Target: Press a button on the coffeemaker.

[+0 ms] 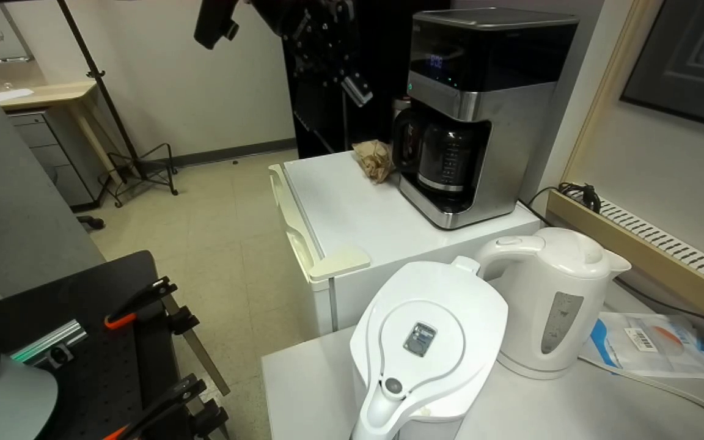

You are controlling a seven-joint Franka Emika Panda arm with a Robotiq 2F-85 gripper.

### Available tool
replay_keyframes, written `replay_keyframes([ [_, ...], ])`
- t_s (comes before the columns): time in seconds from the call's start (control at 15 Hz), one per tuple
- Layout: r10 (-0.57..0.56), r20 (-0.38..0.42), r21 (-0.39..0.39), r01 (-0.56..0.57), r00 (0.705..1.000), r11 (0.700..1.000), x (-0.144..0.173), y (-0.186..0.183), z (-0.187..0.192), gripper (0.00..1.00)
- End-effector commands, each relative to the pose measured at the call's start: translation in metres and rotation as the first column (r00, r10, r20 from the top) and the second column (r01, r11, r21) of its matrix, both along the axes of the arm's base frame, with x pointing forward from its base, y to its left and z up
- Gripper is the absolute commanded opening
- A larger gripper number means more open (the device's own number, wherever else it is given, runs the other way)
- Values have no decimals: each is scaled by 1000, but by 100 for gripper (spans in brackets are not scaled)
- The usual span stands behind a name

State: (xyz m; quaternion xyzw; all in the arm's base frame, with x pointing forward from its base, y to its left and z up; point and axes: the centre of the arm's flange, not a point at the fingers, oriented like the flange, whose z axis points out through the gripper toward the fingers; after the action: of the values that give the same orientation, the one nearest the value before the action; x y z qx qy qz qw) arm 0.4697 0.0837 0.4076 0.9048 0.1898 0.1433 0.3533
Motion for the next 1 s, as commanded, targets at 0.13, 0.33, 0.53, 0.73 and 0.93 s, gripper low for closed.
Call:
replay_keyframes([
  [0.13,44,88,-10,-43,995,999,51,3,-13,2],
  [0.33,56,118,-1,-56,991,998,70,5,-19,2],
  [0.53,77,148,14,-80,986,997,85,9,-23,2],
  [0.73,96,171,33,-104,981,994,102,14,-26,2],
  [0.93,103,183,49,-113,978,992,116,17,-29,1],
])
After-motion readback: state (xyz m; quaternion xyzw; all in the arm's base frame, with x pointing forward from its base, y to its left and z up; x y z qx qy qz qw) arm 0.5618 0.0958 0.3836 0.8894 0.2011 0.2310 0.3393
